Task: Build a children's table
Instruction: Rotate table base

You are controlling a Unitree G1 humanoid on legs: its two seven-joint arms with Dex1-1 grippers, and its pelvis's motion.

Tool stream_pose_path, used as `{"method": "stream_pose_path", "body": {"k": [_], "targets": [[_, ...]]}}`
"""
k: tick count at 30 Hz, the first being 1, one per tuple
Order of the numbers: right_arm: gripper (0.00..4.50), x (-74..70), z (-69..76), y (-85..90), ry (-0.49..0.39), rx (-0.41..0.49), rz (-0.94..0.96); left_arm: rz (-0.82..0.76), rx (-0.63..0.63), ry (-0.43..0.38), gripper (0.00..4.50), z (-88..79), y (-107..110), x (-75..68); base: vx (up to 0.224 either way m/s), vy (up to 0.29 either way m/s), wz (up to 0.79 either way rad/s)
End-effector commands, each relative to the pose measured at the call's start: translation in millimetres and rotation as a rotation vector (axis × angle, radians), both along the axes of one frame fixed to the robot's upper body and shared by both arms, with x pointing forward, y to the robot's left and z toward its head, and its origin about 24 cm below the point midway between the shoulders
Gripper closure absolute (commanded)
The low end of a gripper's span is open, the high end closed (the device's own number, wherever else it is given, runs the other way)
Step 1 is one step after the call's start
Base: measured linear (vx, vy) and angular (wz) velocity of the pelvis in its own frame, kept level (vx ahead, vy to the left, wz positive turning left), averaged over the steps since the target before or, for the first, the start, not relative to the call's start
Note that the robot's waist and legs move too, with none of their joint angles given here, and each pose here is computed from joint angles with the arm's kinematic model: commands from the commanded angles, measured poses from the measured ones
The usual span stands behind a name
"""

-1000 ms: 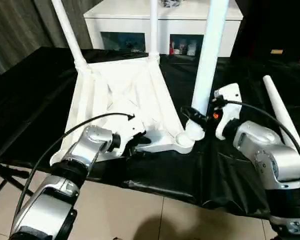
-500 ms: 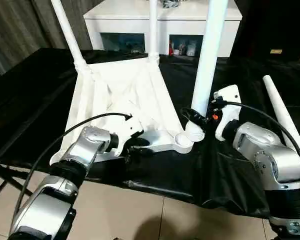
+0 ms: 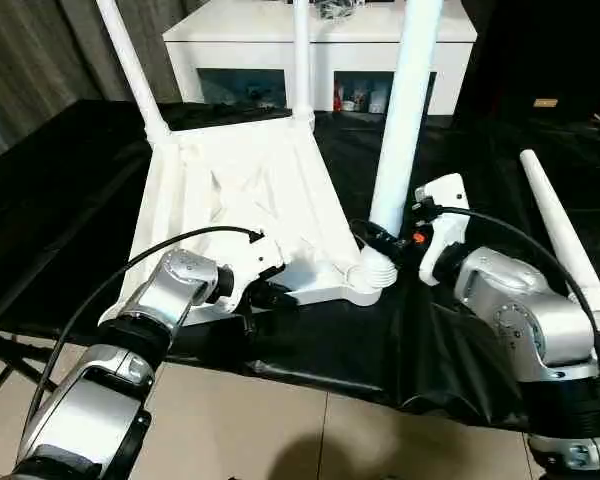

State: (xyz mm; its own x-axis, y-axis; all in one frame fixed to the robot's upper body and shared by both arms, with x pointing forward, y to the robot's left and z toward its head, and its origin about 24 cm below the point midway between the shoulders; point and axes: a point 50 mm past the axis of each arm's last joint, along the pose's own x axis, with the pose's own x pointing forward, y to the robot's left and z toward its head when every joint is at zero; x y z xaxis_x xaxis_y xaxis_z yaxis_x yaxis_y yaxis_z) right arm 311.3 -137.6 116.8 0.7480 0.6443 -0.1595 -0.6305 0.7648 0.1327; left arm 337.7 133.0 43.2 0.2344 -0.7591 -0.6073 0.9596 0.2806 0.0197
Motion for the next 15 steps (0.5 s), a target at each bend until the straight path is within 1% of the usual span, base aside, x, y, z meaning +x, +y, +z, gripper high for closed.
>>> {"method": "stream_pose_path", "body": {"k": [1, 4, 7, 11, 15], "targets": [[2.64, 3.1, 6.3, 4.4, -0.004, 0.035, 0.026, 0.014, 0.065, 0.057, 4.44, -14.6, 8.8, -6.6, 0.0, 0.0, 0.0], [2.64, 5.0, -1.5, 6.0, 0.026, 0.014, 0.054, 0.013, 0.029, 0.048, 4.5, -10.2, 7.5, -5.9, 0.0, 0.0, 0.0], [2.64, 7.9, -11.5, 5.8, 0.051, 0.017, 0.048, 0.001, 0.006, 0.023, 4.5, -3.1, 6.0, -4.9, 0.0, 0.0, 0.0], [2.64, 9.7, -18.5, 5.8, 0.058, 0.008, 0.041, -0.01, 0.01, 0.009, 4.5, -1.9, 7.5, -5.6, 0.0, 0.0, 0.0], [2.64, 14.4, -23.0, 4.7, 0.056, 0.032, 0.012, -0.013, -0.001, -0.001, 4.5, -1.2, 9.1, -7.6, 0.0, 0.0, 0.0]]}}
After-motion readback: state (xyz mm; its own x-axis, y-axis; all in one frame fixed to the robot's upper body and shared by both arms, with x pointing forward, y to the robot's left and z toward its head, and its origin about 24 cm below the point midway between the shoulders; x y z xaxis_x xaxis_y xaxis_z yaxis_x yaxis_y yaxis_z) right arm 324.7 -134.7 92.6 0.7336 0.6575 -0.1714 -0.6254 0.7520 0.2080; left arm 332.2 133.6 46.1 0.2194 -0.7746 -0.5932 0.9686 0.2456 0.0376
